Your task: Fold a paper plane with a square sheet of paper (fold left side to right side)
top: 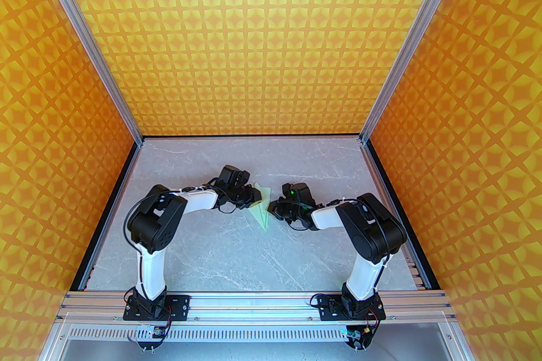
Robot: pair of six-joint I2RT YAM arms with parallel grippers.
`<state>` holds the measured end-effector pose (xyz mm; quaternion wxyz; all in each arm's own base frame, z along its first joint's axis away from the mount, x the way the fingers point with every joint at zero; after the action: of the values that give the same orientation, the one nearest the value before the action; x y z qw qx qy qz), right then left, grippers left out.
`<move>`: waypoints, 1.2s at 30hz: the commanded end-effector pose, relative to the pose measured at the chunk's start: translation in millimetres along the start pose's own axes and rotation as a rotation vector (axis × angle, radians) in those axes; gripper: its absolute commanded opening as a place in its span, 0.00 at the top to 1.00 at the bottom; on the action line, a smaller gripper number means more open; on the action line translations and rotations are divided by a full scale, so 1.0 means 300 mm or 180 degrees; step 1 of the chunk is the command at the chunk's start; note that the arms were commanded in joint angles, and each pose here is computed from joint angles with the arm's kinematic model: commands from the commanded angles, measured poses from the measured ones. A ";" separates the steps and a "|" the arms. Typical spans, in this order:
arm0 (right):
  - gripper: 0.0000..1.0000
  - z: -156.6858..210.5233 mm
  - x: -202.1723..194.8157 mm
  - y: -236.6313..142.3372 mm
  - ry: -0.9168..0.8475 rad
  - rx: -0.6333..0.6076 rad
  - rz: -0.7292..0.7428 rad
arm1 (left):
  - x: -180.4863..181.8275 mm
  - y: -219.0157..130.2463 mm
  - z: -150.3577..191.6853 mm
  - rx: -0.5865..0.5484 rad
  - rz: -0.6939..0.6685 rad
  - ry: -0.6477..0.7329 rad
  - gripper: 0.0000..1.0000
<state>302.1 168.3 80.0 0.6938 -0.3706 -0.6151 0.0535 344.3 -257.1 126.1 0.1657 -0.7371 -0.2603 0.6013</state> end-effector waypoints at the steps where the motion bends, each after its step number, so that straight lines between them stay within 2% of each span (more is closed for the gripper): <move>1: 1.00 -0.012 0.009 -0.011 -0.0077 -0.0037 0.0054 | 0.028 -0.017 0.034 0.0067 -0.0166 0.0027 0.80; 17: 1.00 -0.024 0.024 -0.012 -0.0169 -0.0016 0.0121 | 0.153 0.013 0.101 0.0336 -0.0765 -0.0126 0.85; 36: 1.00 -0.042 0.038 -0.012 -0.0235 -0.0012 0.0162 | 0.158 0.029 0.100 0.0402 -0.0823 -0.0104 0.86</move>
<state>309.3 169.0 84.9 0.6809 -0.3762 -0.6224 0.0864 324.3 -240.1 91.4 0.2572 -0.6905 -0.3042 0.6038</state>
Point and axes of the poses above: each hand's point on the last joint's axis, 136 mm out from that joint toward the fingers, its own y axis out along the fingers, its own x axis along the line the jaws close on, z = x × y, the point moved 10 cm from there along -y, back along the fingers, and after that the axes turned 8 degrees about y, right-handed, at the moved point
